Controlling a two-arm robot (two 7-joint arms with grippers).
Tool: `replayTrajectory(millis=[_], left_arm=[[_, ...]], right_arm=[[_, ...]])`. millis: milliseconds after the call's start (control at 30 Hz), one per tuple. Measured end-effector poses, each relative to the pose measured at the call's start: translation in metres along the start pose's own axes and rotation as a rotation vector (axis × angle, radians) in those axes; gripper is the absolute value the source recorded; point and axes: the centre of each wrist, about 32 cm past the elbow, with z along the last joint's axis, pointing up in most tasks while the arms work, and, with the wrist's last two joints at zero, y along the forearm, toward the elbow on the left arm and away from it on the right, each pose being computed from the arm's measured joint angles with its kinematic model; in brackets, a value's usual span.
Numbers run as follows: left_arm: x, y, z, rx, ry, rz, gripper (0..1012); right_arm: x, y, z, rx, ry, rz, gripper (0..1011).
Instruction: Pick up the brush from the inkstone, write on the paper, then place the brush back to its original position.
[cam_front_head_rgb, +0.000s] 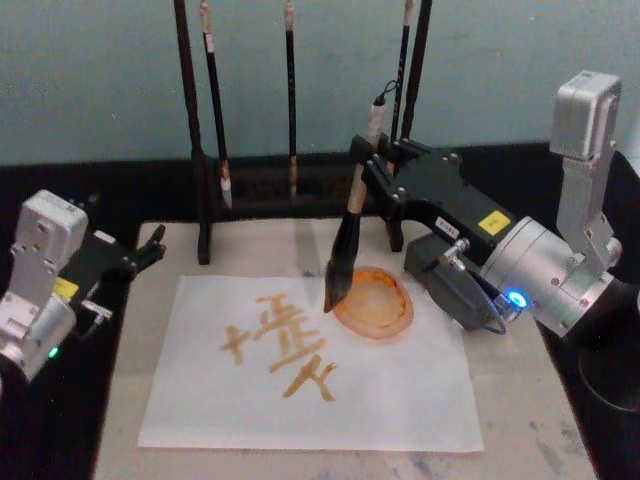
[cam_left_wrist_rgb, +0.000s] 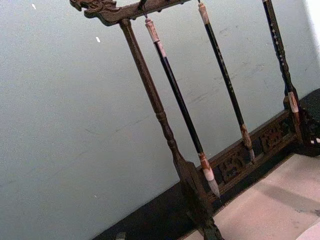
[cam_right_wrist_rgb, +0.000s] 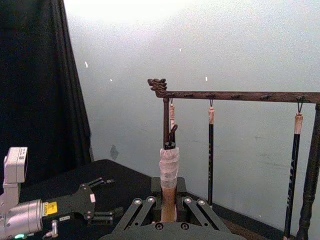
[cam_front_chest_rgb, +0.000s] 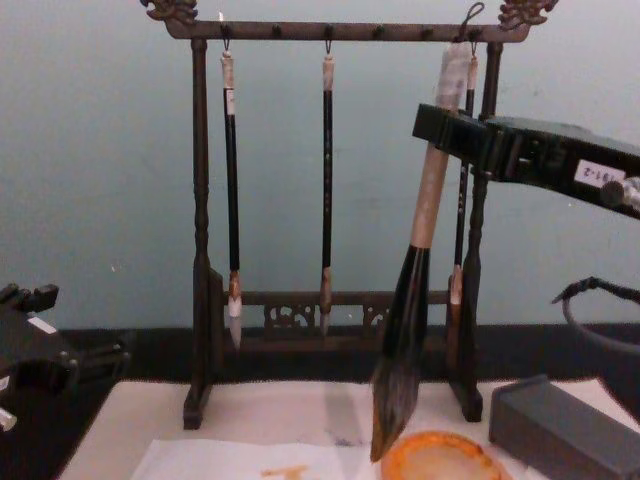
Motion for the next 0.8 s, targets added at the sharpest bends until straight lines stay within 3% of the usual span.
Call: replayTrajectory(millis=[567, 633, 800], left_arm=[[0.0, 0.0, 0.0, 0.0, 0.0, 0.0, 1010], [0.0, 0.0, 0.0, 0.0, 0.0, 0.0, 1010], [0.0, 0.0, 0.0, 0.0, 0.0, 0.0, 1010]], right_arm=[[-0.0007, 0.0002, 0.0004, 0.003, 0.005, 0.003, 161], [-0.0001, 0.0013, 0.0019, 0.011, 0.029, 0.0, 161], [0.0063, 0.0037, 0.0088, 0.038, 0.229, -0.031, 161]])
